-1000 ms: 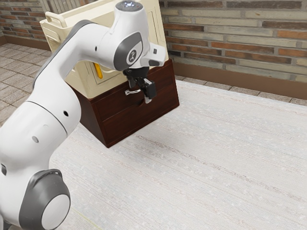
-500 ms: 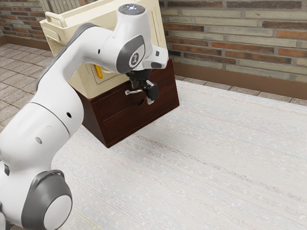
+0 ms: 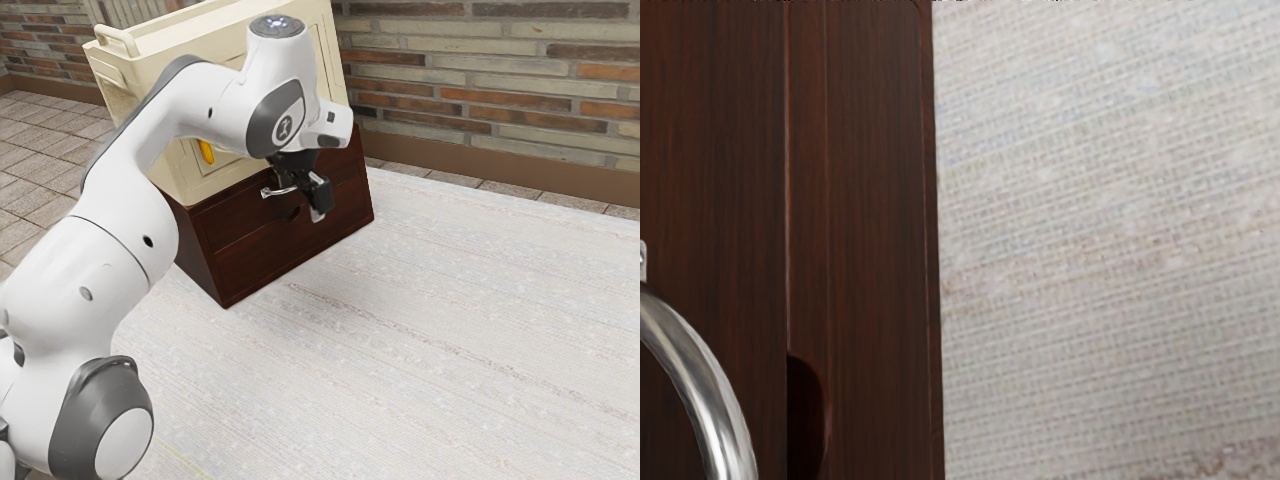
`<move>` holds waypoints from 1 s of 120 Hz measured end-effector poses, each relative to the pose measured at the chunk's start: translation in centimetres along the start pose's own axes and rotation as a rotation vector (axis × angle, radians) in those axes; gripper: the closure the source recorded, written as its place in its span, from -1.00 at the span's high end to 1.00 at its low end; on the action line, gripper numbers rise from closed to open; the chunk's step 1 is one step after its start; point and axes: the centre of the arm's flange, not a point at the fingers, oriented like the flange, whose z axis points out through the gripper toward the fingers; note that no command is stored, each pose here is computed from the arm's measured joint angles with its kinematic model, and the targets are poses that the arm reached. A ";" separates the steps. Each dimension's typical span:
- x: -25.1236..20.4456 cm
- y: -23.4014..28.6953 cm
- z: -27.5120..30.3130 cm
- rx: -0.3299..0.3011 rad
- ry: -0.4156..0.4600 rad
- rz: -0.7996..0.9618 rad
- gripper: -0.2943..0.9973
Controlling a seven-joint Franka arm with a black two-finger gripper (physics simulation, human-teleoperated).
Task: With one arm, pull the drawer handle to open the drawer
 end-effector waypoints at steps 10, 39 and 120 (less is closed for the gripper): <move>0.0 0.1 0.0 -0.011 0.004 -0.001 0.55; 0.2 0.7 0.0 -0.040 0.012 0.002 0.54; 2.0 5.4 -1.5 -0.039 0.010 0.065 0.53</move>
